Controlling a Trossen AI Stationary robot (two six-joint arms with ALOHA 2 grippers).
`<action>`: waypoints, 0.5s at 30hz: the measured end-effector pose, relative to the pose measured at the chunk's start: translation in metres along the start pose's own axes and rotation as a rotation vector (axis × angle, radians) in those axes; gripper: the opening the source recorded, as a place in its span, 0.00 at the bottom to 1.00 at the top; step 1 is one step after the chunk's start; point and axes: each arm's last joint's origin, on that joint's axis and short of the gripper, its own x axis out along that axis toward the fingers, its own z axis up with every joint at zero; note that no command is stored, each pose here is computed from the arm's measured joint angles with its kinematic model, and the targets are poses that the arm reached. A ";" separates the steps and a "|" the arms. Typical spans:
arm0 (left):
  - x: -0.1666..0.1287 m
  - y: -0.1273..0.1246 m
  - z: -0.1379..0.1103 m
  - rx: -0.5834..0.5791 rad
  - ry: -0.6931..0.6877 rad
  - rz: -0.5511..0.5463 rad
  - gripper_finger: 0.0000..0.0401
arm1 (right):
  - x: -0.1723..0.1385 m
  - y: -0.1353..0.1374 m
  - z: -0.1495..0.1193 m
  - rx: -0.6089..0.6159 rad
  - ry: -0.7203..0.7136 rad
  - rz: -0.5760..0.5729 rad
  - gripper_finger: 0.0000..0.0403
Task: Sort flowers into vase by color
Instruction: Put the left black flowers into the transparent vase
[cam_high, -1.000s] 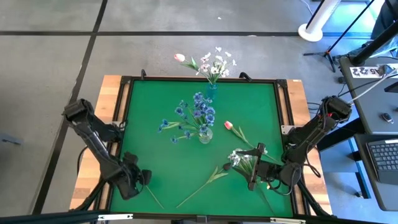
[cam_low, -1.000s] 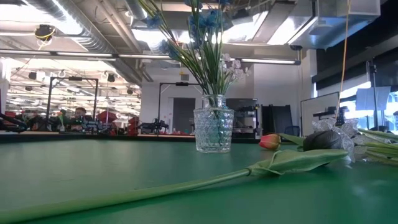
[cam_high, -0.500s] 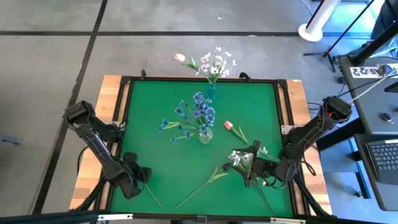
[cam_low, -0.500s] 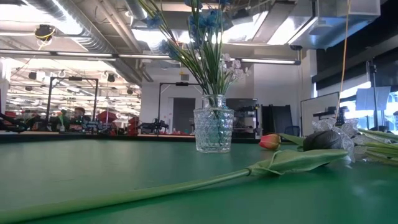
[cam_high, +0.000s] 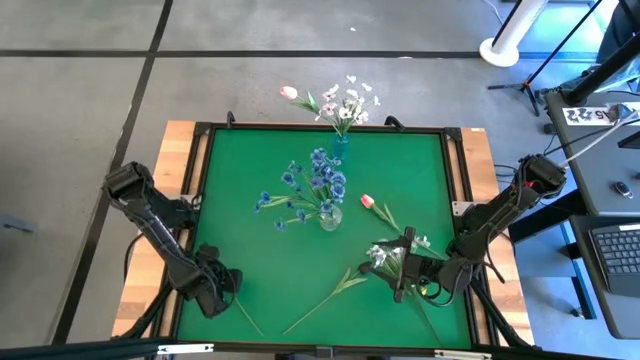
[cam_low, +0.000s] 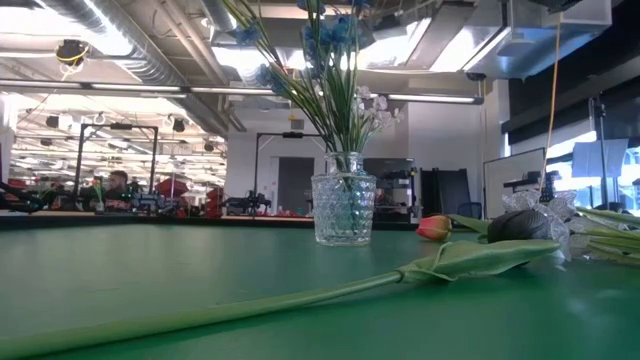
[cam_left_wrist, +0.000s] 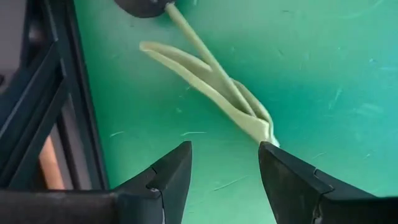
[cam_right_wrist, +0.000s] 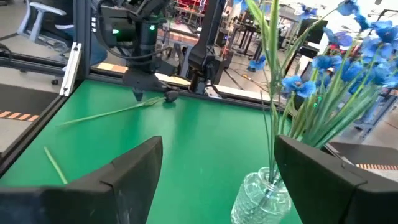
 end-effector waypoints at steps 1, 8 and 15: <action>0.001 -0.001 0.002 -0.006 -0.006 -0.003 0.45 | 0.000 0.000 0.000 0.002 -0.001 0.006 0.76; 0.026 -0.004 0.014 -0.046 0.041 -0.072 0.45 | 0.000 0.001 0.000 0.019 -0.003 0.017 0.76; 0.028 -0.008 0.021 -0.052 0.036 -0.060 0.45 | 0.000 0.001 0.000 0.019 -0.003 0.017 0.76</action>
